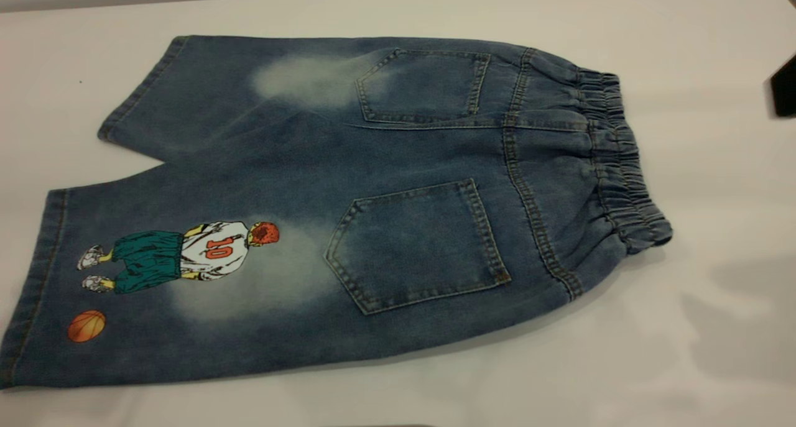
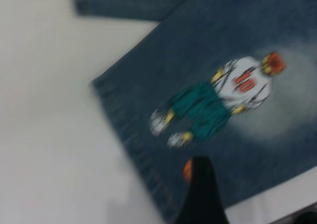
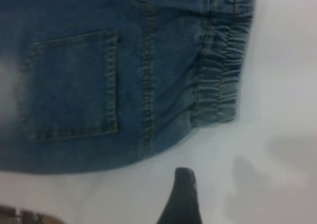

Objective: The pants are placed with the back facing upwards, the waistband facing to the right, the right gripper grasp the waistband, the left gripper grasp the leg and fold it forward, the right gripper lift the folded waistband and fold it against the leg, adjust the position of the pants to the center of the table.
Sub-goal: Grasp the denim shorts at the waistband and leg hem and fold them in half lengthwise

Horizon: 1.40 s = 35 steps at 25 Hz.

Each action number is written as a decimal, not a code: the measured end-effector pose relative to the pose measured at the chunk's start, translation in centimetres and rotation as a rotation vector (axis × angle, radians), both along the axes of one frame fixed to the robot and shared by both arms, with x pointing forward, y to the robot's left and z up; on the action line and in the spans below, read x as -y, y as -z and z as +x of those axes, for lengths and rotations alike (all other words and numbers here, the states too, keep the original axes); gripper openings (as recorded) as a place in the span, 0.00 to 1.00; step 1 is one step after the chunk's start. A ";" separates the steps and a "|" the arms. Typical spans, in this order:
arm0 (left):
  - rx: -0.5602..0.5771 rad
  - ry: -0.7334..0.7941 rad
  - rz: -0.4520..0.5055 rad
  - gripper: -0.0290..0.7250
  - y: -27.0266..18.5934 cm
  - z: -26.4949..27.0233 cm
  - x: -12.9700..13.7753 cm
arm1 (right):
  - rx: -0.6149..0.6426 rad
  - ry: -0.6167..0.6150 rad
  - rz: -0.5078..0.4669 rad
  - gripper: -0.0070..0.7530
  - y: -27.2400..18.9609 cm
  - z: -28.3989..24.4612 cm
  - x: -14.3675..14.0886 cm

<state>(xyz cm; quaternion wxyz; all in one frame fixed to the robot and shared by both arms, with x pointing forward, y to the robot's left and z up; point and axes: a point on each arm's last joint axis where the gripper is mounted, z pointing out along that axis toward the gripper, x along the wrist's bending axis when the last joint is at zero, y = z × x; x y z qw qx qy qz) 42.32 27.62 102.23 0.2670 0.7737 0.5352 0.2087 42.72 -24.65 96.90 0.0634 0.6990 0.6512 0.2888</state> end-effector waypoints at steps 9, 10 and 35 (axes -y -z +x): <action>-0.133 0.136 0.022 0.72 3.4 5.6 3.6 | -0.187 -0.063 0.022 0.74 6.3 5.2 -1.6; -0.149 0.147 0.024 0.72 3.8 6.0 3.9 | -0.192 -0.075 0.036 0.74 6.6 5.8 -1.8; -0.199 0.190 0.035 0.72 5.3 6.6 5.3 | -0.411 0.015 0.536 0.74 15.3 8.4 2.9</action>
